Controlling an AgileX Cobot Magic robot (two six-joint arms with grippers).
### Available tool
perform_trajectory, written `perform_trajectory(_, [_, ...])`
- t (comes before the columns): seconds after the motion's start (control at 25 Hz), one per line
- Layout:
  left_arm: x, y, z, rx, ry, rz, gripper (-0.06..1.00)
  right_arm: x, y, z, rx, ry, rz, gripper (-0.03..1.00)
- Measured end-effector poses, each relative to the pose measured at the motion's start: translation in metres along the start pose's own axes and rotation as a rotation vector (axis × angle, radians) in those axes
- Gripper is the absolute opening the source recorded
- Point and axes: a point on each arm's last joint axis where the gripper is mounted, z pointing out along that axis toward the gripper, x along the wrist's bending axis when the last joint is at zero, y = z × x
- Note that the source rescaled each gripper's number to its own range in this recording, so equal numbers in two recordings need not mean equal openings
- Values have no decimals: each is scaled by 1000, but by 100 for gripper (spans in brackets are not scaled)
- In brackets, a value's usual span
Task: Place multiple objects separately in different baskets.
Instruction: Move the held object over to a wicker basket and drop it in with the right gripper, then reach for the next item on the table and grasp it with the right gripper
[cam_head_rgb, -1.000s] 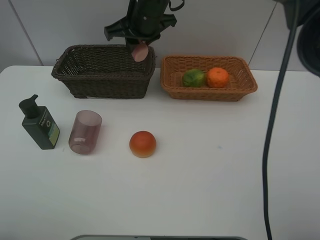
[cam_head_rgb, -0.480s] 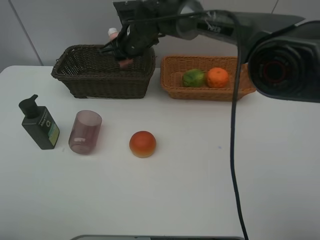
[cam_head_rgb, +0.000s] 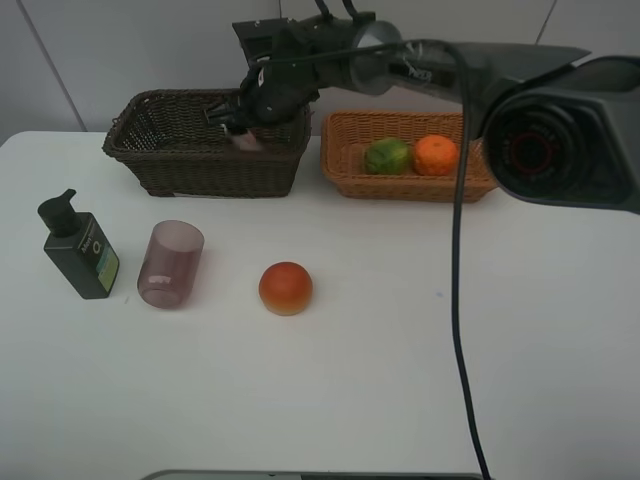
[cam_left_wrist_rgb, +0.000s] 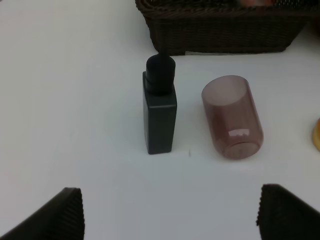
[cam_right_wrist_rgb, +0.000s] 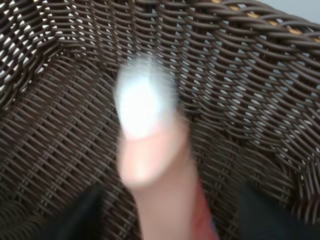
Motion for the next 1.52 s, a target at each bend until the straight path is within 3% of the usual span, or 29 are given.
perform_trajectory(0.12, [0,0,0,0,0,0,81,0,0,0,7,-1,0,79])
perform_trajectory(0.28, [0,0,0,0,0,0,81,-2,4,-14,52,-11,3,88])
perform_trajectory(0.44, [0,0,0,0,0,0,81,-5,17,-48,134,-28,-50,88])
perform_trajectory(0.6, [0,0,0,0,0,0,81,-6,18,-81,292,-13,-224,88])
perform_trajectory(0.84, [0,0,0,0,0,0,81,15,6,-111,460,108,-417,88])
perform_trajectory(1.16, [0,0,0,0,0,0,81,45,-35,-112,605,196,-610,88])
perform_trajectory(1.52, [0,0,0,0,0,0,81,69,-82,-104,713,384,-967,88])
